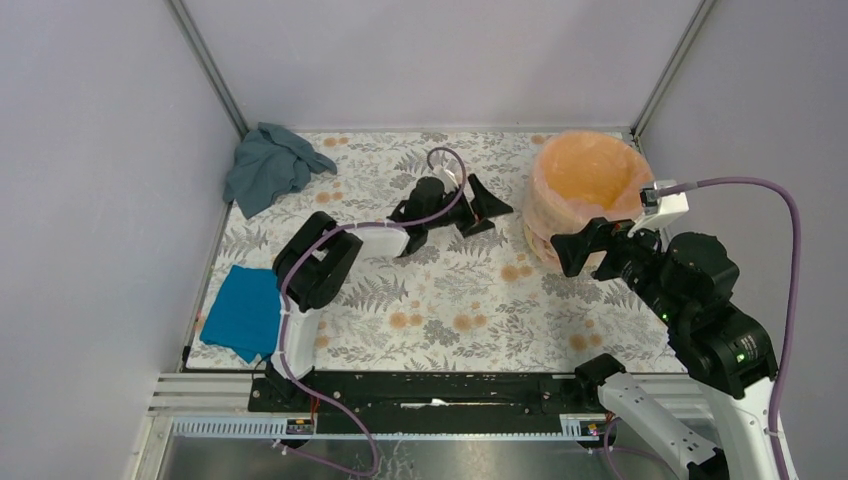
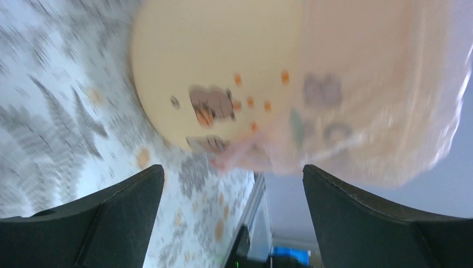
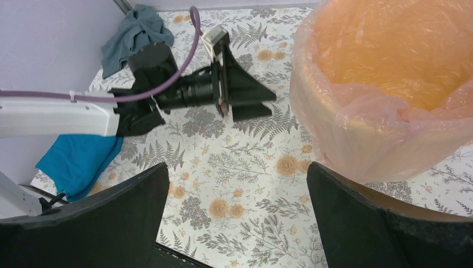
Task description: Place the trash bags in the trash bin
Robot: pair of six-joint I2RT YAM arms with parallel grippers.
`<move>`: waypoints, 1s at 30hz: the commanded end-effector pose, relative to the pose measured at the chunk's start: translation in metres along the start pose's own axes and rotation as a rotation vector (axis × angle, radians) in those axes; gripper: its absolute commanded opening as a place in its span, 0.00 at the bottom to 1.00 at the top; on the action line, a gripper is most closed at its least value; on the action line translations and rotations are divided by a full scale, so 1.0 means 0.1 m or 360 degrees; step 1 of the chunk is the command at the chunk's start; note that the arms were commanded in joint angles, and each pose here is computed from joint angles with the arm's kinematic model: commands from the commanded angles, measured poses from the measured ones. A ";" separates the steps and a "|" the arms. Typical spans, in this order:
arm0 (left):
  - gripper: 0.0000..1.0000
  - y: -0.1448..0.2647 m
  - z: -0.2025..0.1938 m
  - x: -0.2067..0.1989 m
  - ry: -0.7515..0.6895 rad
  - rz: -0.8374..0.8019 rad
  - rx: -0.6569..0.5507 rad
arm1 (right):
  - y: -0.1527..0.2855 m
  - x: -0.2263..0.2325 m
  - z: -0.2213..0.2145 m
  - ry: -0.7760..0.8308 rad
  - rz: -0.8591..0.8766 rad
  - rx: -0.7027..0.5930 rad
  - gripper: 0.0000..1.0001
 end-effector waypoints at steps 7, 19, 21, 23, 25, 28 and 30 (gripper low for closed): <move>0.95 -0.73 0.40 0.27 0.0207 0.0048 -0.0164 | 0.14 0.01 0.05 -0.0004 0.0038 -0.0104 1.00; 0.94 -0.92 -0.02 0.23 0.0221 -0.0039 -0.0020 | 0.06 0.00 0.03 0.0022 0.0030 -0.0086 1.00; 0.94 -0.68 0.10 0.17 0.0179 -0.0022 -0.0057 | 0.05 -0.01 0.02 0.0021 0.0022 -0.0082 1.00; 0.94 -0.42 0.20 0.12 0.0122 0.0005 -0.0086 | 0.04 -0.02 0.02 0.0022 0.0011 -0.0079 1.00; 0.95 -0.13 0.29 0.03 0.0024 0.0060 -0.0105 | 0.03 -0.02 0.02 0.0022 0.0012 -0.0092 1.00; 0.98 0.32 0.40 -0.23 -0.0228 0.0234 -0.0110 | 0.01 -0.01 0.03 0.0044 0.0041 -0.0114 1.00; 0.99 0.63 0.48 -0.45 -0.0440 0.0386 -0.0129 | -0.01 0.00 0.07 0.0062 0.0044 -0.0135 1.00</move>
Point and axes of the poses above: each gripper's point midway between its finger pads, its own y axis back along the fingers, its own x axis along the line the jaws close on, z = x × y, the point moved 7 cm from there along y, back along the fingers, and after that the axes turned 12 degrees about -y, right-handed, at the moved point
